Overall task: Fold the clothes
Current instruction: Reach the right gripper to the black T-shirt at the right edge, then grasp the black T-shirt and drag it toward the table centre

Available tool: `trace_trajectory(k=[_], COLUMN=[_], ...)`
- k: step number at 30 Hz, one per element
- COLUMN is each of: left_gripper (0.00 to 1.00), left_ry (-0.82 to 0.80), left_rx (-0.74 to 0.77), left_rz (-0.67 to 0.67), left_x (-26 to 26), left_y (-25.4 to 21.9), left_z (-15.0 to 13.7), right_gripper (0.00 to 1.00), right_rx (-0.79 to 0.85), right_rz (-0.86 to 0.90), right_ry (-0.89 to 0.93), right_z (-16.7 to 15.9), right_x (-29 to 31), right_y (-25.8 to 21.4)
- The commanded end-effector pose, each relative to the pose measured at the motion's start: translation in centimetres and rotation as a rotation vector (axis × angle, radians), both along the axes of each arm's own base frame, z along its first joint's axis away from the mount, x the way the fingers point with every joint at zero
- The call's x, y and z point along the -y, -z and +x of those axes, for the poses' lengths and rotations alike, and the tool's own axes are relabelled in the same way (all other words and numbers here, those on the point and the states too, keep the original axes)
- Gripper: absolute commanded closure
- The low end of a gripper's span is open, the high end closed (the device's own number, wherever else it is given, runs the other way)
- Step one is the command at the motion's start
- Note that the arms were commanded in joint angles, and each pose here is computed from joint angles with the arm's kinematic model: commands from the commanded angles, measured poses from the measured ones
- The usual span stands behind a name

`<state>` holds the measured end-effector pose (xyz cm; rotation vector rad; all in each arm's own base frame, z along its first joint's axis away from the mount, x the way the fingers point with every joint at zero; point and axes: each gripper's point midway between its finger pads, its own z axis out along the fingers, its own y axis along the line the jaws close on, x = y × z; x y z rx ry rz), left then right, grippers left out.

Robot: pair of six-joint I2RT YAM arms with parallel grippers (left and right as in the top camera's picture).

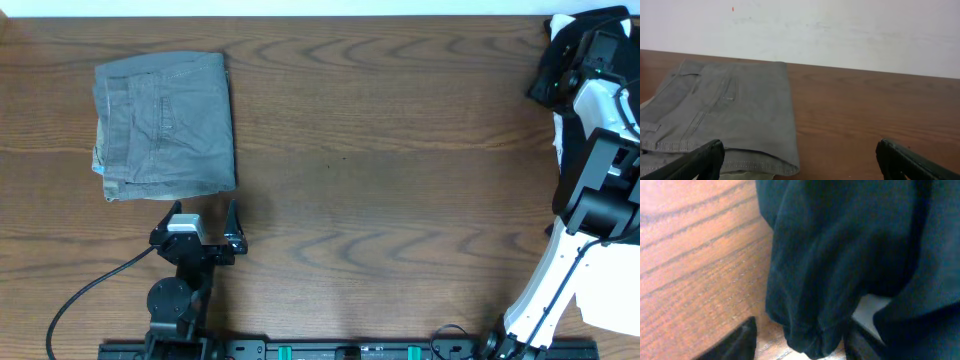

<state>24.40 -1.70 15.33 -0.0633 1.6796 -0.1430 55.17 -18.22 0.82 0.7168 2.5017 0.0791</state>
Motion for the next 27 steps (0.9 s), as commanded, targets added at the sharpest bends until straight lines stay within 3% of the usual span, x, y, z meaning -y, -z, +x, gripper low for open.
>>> trace_trajectory(k=[1, 5, 7, 15, 27], left_gripper=[0.02, 0.02, 0.02, 0.02, 0.02], left_ry=[-0.034, -0.034, -0.034, -0.034, -0.034], left_rx=[-0.049, -0.049, -0.049, -0.049, -0.049], left_rz=[0.025, 0.025, 0.025, 0.025, 0.025], left_x=[-0.7, -0.7, -0.7, -0.7, -0.7], left_y=[1.7, 1.7, 1.7, 1.7, 1.7], left_z=[0.0, 0.0, 0.0, 0.0, 0.0], right_gripper=[0.66, 0.83, 0.99, 0.99, 0.99], right_rx=[0.022, 0.048, 0.049, 0.089, 0.294], right_rz=[0.035, 0.067, 0.069, 0.054, 0.095], right_ry=[-0.001, -0.022, -0.019, -0.021, -0.091], right_z=[0.5, 1.0, 1.0, 1.5, 1.4], right_x=[-0.1, -0.7, -0.7, -0.5, -3.3], right_y=[0.4, 0.1, 0.1, -2.0, -15.6])
